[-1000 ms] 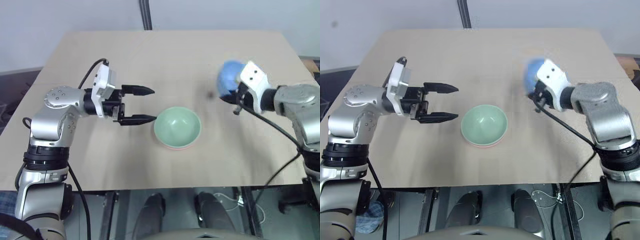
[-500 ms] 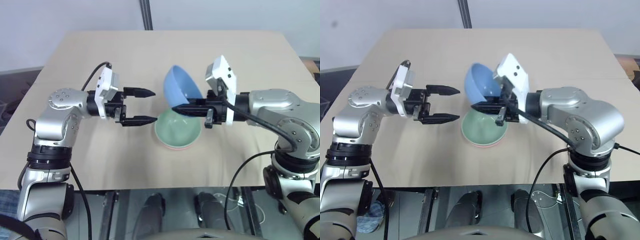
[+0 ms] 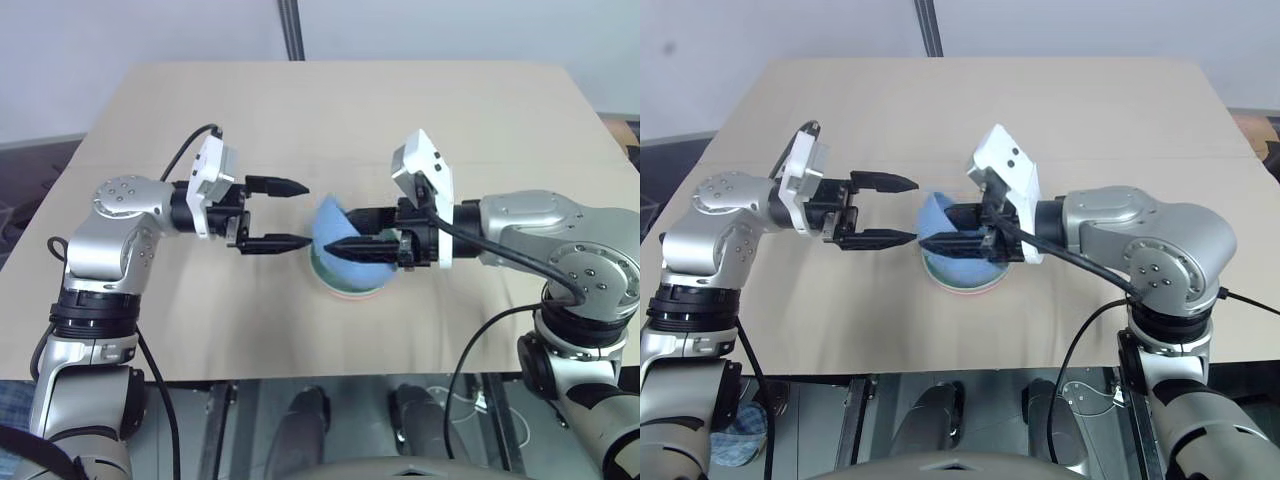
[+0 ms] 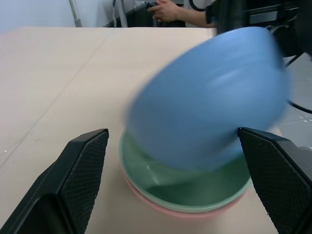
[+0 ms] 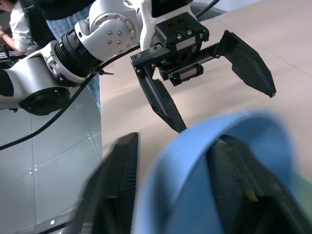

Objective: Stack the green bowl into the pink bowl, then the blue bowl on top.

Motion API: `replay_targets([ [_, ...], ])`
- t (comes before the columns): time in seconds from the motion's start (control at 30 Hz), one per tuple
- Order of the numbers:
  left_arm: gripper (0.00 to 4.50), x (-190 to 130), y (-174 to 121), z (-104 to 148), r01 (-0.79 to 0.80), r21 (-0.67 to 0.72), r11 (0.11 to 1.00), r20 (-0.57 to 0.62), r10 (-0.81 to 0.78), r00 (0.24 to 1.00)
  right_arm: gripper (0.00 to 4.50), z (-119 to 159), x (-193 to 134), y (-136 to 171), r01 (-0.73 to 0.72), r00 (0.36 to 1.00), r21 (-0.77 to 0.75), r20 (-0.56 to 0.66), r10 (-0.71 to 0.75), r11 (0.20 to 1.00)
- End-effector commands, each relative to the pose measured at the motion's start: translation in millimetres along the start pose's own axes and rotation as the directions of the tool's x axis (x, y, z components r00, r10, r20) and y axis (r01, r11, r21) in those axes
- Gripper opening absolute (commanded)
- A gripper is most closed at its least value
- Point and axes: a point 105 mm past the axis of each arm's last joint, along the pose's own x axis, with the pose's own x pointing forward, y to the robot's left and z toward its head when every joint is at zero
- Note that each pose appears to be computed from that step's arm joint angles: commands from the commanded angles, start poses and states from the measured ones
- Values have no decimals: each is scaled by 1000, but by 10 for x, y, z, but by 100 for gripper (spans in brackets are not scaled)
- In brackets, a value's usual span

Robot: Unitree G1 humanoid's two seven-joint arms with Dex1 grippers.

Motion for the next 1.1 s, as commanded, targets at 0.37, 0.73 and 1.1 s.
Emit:
replay_targets([
  [0.37,450,-49,33,99,-11,41,999,5,11,1000,206,34,-197,-68,78,997,-49,9,-78,996],
  [0.73,450,-165,-12,99,-49,20,999,-5,50,999,206,-151,-837,-299,186,979,-93,-67,-192,978],
  [1.1,450,-597,-121,-201,-230,-20,973,-165,224,961,206,-527,-1857,-432,313,936,-183,-107,-336,932],
])
